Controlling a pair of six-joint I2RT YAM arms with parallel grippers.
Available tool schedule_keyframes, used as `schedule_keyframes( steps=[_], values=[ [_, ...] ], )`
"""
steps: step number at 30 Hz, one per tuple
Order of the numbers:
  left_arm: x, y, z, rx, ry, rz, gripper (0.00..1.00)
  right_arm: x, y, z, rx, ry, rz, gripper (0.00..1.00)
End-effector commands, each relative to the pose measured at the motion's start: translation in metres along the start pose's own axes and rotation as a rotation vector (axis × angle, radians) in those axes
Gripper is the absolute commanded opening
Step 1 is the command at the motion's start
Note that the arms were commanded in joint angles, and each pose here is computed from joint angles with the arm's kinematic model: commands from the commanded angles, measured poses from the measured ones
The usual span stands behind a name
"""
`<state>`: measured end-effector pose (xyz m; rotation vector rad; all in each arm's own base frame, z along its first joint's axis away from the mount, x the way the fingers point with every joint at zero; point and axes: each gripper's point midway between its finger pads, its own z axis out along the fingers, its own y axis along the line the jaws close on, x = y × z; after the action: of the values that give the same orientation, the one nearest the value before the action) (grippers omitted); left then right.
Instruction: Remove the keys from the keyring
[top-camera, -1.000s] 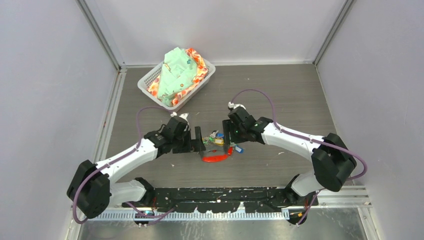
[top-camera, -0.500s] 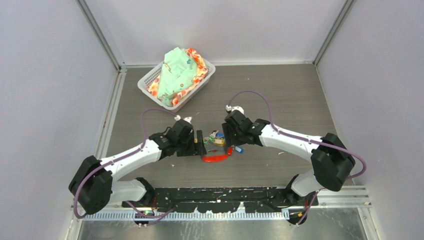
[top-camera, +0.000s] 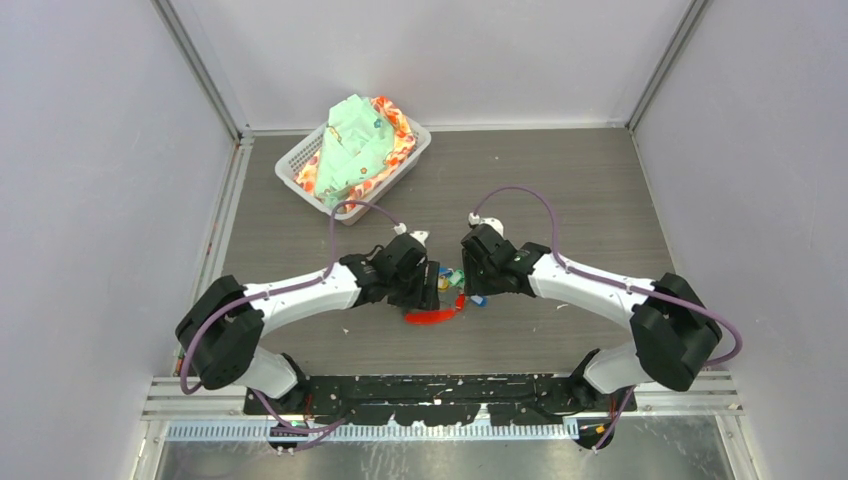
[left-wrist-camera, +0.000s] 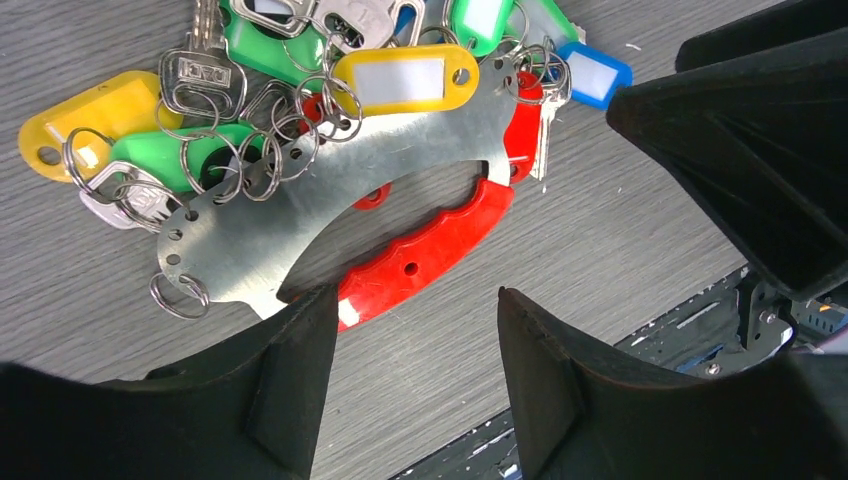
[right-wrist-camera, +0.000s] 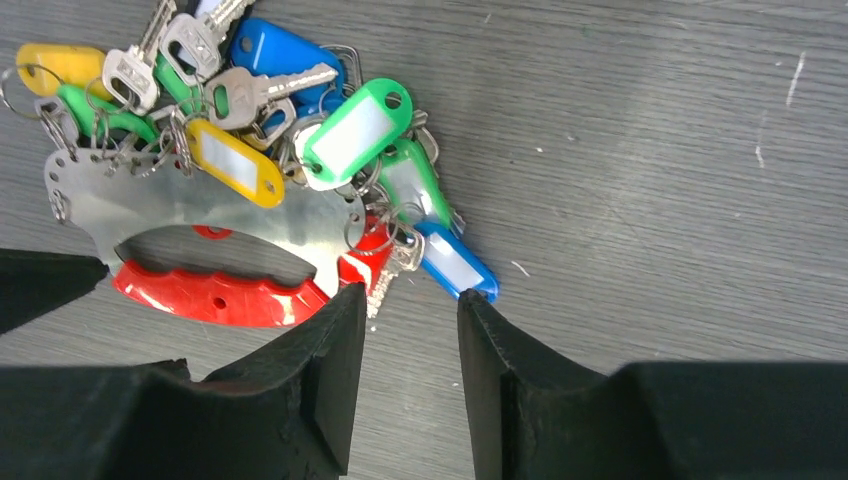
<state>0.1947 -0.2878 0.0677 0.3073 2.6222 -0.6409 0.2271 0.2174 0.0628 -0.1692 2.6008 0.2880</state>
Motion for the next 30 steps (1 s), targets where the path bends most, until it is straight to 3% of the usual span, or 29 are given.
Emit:
schedule_keyframes(
  steps=[1, 7, 18, 23, 30],
  values=[
    [-0.013, -0.001, -0.007, -0.014, -0.057, -0.006, 0.61, -0.022, 0.022, 0.001, -0.049, -0.043, 0.088, 0.44],
    [-0.013, 0.010, -0.014, -0.035, -0.073, -0.015, 0.60, -0.023, 0.032, 0.008, -0.043, -0.015, 0.233, 0.40],
    [-0.015, 0.004, -0.033, 0.048, -0.084, -0.005, 0.60, -0.016, 0.020, 0.023, 0.083, -0.009, 0.526, 0.22],
    [-0.011, -0.006, -0.043, 0.111, -0.074, -0.007, 0.59, -0.009, 0.012, 0.029, 0.101, -0.047, 0.674, 0.22],
    [-0.005, -0.002, -0.058, 0.111, -0.078, -0.002, 0.59, -0.018, 0.011, 0.033, 0.108, -0.106, 0.755, 0.23]
  ],
)
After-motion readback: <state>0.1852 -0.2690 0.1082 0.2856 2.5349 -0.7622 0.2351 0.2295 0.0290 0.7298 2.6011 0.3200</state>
